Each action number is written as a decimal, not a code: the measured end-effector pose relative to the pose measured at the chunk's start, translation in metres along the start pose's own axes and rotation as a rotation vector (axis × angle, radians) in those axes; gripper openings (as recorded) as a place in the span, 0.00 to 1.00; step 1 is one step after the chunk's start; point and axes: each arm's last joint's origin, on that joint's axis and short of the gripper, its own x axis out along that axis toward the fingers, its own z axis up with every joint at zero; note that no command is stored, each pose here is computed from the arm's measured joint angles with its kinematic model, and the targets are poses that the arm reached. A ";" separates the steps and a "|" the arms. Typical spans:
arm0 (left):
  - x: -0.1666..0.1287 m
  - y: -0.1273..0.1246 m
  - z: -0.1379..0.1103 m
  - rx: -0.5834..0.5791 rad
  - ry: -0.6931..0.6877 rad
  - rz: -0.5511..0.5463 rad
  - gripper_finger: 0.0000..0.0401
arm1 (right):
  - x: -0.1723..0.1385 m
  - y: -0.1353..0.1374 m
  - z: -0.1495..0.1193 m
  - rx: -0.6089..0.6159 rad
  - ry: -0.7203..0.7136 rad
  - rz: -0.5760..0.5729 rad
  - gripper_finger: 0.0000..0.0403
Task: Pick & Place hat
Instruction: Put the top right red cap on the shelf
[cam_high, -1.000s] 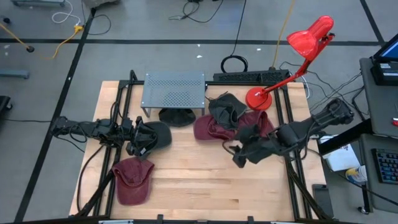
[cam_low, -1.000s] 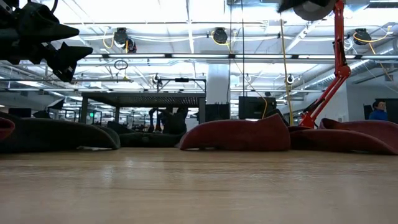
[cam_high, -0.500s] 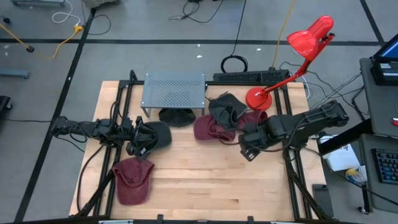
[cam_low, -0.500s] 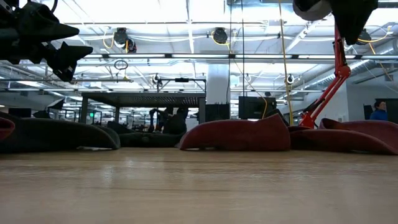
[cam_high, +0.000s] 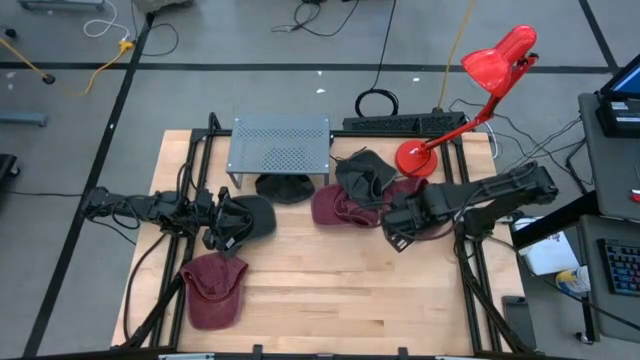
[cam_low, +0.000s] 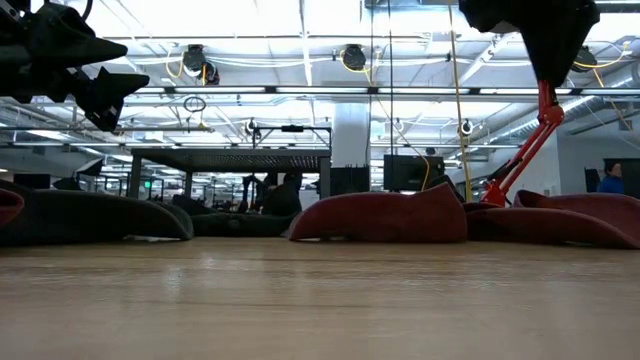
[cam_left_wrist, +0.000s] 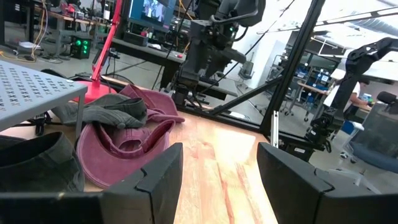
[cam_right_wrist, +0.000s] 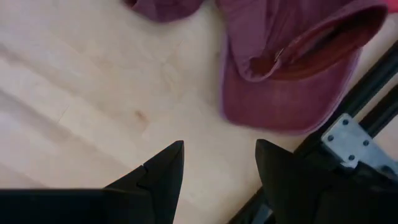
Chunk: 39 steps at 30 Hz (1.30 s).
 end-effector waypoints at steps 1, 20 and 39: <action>0.000 0.000 0.000 0.000 0.000 0.000 0.53 | 0.004 0.001 0.000 0.002 -0.010 0.001 0.48; 0.000 0.000 0.000 0.000 0.000 0.000 0.53 | 0.084 0.002 -0.010 -0.034 0.004 -0.089 0.48; 0.000 0.000 0.000 0.000 -0.001 0.000 0.53 | 0.145 0.005 -0.023 -0.062 -0.055 -0.102 0.48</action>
